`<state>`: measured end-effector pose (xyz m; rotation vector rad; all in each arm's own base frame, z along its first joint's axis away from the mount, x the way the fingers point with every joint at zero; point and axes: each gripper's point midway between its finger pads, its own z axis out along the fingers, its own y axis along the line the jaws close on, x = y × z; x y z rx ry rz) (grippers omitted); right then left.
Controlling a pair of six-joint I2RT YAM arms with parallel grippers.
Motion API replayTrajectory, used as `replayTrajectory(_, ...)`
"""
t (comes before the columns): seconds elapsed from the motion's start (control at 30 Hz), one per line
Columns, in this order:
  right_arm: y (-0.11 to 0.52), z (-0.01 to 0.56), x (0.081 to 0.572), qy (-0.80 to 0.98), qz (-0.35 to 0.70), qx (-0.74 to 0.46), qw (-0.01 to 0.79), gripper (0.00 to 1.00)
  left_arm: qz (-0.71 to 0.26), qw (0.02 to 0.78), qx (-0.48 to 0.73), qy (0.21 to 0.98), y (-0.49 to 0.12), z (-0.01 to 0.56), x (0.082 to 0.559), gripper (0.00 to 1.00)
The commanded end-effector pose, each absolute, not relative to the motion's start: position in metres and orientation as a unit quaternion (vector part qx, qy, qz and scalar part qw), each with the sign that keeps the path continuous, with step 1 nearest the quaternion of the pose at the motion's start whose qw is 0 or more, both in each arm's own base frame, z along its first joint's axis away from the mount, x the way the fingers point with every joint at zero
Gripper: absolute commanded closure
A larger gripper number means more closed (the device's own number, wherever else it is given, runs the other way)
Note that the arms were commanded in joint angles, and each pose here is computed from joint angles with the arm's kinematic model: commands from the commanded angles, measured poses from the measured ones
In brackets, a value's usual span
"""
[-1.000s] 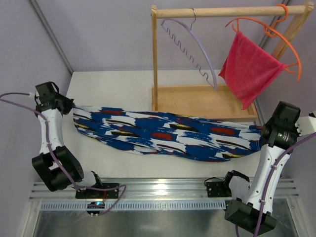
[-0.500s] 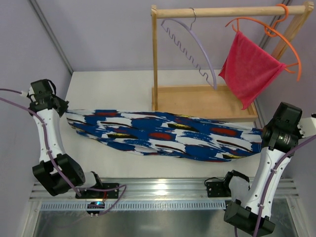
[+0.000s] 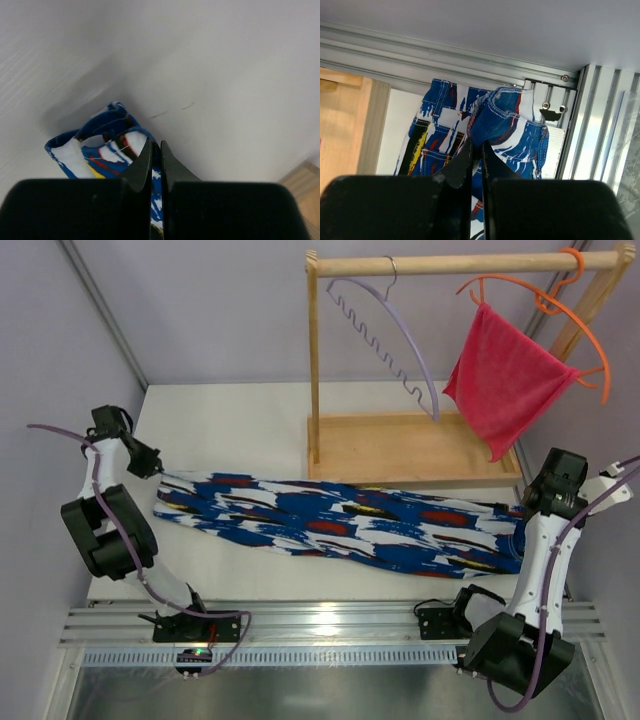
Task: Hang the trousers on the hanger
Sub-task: Fold the trousers
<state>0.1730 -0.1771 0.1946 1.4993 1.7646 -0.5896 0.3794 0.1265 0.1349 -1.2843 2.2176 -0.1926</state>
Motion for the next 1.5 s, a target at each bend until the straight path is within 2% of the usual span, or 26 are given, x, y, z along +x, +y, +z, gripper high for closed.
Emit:
replayTrajectory(0.0,-0.189,0.191,0.189,0.679,-0.233,0.59,0.369,0.96,0.015,0.231,-0.489,0.841,0.151,0.11,0.359,1.0)
replayTrajectory(0.13,-0.192,0.175,0.195,0.691,-0.238,0.589,0.344,0.96,0.058,0.233,-0.49,0.838,0.165,0.113,0.355,1.0)
replayTrajectory(0.4,-0.199,0.165,0.207,0.703,-0.244,0.583,0.326,0.96,0.077,0.302,-0.482,0.819,0.17,0.18,0.342,1.0)
replayTrajectory(0.77,-0.202,0.187,0.185,0.69,-0.277,0.579,0.335,0.96,0.102,0.358,-0.47,0.8,0.164,0.235,0.303,1.0)
replayTrajectory(0.97,-0.196,0.197,0.169,0.687,-0.284,0.574,0.343,0.96,0.155,0.342,-0.457,0.807,0.172,0.231,0.276,1.0)
replayTrajectory(1.13,-0.197,0.197,0.164,0.685,-0.296,0.571,0.342,0.96,0.145,0.347,-0.46,0.804,0.167,0.217,0.275,1.0)
replayTrajectory(1.27,-0.2,0.182,0.178,0.693,-0.283,0.573,0.334,0.96,0.143,0.328,-0.468,0.808,0.172,0.205,0.288,1.0)
replayTrajectory(1.47,-0.203,0.153,0.216,0.718,-0.243,0.571,0.314,0.96,0.088,0.312,-0.467,0.823,0.173,0.172,0.34,0.99)
